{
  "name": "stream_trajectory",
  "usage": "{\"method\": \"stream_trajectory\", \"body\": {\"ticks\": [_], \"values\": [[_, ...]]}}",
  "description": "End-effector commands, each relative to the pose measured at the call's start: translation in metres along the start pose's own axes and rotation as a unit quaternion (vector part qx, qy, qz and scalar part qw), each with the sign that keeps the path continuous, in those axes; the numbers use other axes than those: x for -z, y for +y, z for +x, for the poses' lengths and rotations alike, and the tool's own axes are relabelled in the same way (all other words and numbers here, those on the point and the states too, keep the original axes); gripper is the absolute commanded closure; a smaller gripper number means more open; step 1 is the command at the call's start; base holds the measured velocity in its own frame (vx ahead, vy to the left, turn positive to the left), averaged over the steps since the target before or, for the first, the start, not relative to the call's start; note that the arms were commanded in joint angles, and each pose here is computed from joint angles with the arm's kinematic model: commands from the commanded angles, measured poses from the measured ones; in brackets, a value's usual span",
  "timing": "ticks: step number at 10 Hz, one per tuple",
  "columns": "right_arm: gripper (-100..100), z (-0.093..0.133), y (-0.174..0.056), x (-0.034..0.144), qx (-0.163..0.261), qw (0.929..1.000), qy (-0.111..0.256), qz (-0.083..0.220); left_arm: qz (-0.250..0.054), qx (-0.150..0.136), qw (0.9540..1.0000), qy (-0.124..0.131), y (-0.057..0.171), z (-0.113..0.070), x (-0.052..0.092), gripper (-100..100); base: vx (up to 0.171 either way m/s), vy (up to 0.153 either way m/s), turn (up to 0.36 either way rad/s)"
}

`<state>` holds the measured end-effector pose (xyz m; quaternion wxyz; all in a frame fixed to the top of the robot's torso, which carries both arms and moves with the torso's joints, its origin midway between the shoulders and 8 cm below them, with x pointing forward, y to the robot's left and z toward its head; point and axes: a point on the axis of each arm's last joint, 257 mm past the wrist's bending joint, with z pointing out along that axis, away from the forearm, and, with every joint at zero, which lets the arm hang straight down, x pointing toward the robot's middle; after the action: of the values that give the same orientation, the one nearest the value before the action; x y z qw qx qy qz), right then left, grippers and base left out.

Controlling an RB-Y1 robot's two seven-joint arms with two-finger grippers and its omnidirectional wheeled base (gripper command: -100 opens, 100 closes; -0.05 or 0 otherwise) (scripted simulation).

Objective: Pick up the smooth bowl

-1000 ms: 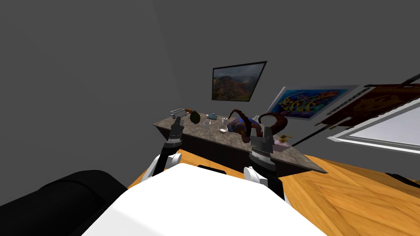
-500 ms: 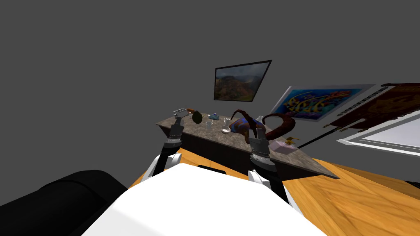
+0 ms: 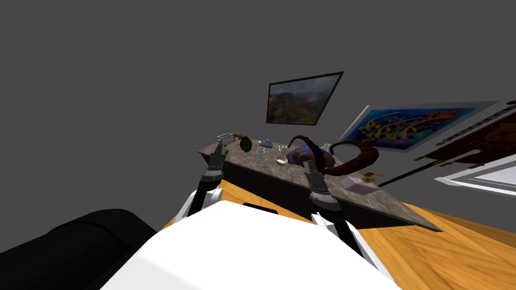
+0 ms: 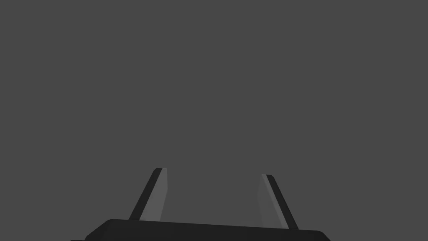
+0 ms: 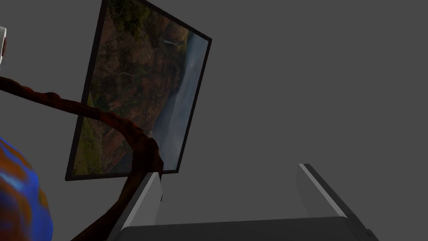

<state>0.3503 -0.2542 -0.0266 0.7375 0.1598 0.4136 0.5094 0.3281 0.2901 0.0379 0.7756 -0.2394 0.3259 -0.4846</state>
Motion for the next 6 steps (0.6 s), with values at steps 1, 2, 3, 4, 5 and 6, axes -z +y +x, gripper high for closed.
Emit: {"method": "stream_trajectory", "body": {"ticks": [1, 2, 3, 4, 5, 6], "values": [[-100, 0.004, -0.005, 0.006, 0.014, 0.9997, 0.02, 0.001, 0.0, 0.0, 1.0, 0.0, 0.0, 0.0, 0.0, 0, -0.005, 0.06, 0.054], [-100, 0.008, -0.017, 0.013, 0.036, 0.9982, 0.047, 0.007, 0.0, 0.0, 1.0, 0.0, 0.0, 0.0, 0.0, 0, -0.015, 0.074, 0.101], [-100, 0.009, -0.017, 0.013, 0.039, 0.9978, 0.054, 0.006, 0.0, 0.0, 1.0, 0.0, 0.0, 0.0, 0.0, 0, -0.009, 0.064, 0.048], [-100, 0.013, -0.029, 0.02, 0.062, 0.9947, 0.081, 0.012, 0.0, 0.0, 1.0, 0.0, 0.0, 0.0, 0.0, 0, -0.005, 0.076, 0.126], [-100, 0.014, -0.029, 0.021, 0.065, 0.9939, 0.088, 0.011, 0.0, 0.0, 1.0, 0.0, 0.0, 0.0, 0.0, 0, -0.002, 0.064, 0.047], [-100, 0.016, -0.043, 0.029, 0.087, 0.9895, 0.114, 0.018, 0.0, 0.0, 1.0, 0.0, 0.0, 0.0, 0.0, 0, -0.012, 0.084, 0.095]]}}
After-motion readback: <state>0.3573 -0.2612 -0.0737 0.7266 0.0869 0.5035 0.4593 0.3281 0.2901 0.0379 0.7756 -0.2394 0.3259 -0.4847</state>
